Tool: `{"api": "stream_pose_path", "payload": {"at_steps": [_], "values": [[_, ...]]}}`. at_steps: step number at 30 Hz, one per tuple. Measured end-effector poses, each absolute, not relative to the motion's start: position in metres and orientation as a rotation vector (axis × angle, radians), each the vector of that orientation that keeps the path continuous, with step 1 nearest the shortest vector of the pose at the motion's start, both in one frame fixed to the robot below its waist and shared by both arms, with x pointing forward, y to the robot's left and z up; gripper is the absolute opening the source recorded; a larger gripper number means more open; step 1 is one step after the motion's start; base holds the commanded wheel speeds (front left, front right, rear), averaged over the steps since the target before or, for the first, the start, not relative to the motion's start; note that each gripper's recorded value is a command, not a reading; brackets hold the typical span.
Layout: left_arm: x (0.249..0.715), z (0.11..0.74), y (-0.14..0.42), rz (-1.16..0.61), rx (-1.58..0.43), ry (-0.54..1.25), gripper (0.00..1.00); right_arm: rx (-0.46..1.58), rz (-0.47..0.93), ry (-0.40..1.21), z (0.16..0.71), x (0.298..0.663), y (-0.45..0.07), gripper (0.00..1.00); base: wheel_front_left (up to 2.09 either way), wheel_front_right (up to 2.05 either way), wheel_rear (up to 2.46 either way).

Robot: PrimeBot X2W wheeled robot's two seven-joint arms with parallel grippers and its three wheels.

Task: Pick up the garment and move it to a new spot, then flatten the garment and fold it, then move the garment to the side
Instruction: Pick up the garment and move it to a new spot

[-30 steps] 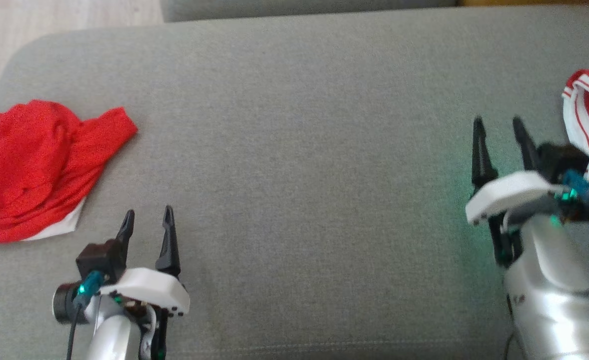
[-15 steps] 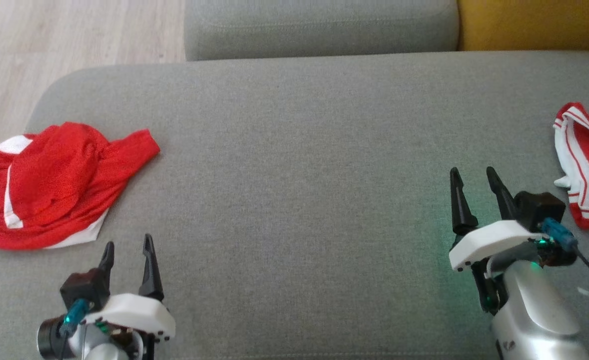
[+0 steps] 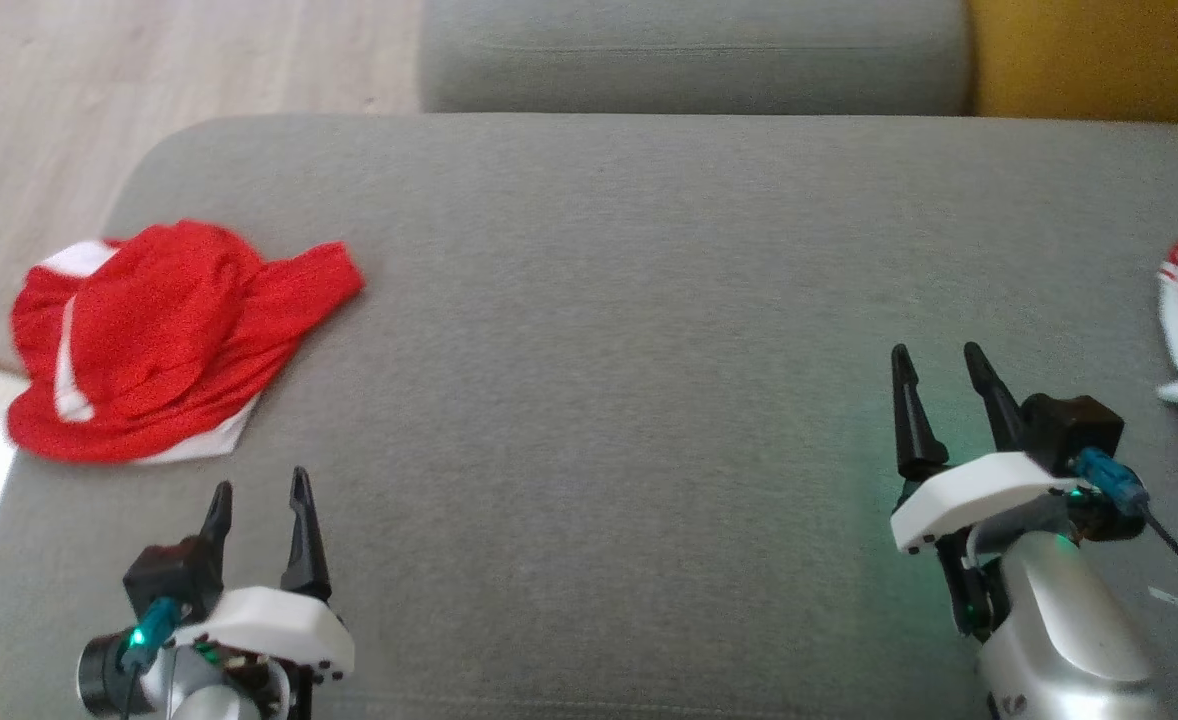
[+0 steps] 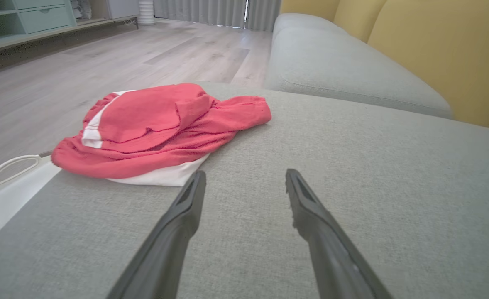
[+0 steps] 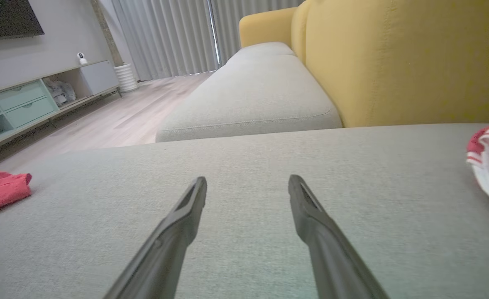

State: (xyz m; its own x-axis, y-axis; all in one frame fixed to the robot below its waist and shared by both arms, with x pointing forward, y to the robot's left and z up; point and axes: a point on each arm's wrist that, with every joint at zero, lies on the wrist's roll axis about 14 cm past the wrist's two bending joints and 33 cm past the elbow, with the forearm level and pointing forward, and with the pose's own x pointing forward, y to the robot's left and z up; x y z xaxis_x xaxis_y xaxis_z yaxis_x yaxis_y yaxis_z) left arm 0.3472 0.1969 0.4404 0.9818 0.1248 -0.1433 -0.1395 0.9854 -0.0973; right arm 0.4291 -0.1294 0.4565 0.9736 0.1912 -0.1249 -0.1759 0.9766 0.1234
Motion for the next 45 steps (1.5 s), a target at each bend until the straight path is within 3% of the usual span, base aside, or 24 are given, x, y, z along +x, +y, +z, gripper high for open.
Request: {"api": "stream_pose_path", "payload": {"at_steps": [12, 20, 25, 34, 45], "values": [[0.287, 0.441, 0.279, 0.422, -0.113, 0.131, 1.0, 0.113, 0.495, 0.173, 0.448, 0.442, -0.011, 1.0, 0.0, 0.0, 0.0], [0.213, 0.436, 0.336, 0.686, -0.132, 0.139, 1.0, 0.118, 0.732, 0.197, 0.447, 0.424, 0.076, 1.0, 0.0, 0.0, 0.0], [0.185, 0.428, 0.348, 0.77, -0.153, 0.163, 1.0, 0.117, 0.819, 0.22, 0.441, 0.412, 0.104, 1.0, 0.0, 0.0, 0.0], [0.217, 0.42, 0.348, 0.705, -0.212, 0.183, 1.0, 0.127, 0.823, 0.213, 0.436, 0.424, 0.106, 1.0, 0.0, 0.0, 0.0], [0.357, 0.444, 0.355, 0.5, -0.171, 0.131, 1.0, 0.098, 0.748, 0.145, 0.444, 0.469, 0.077, 1.0, 0.0, 0.0, 0.0]]}}
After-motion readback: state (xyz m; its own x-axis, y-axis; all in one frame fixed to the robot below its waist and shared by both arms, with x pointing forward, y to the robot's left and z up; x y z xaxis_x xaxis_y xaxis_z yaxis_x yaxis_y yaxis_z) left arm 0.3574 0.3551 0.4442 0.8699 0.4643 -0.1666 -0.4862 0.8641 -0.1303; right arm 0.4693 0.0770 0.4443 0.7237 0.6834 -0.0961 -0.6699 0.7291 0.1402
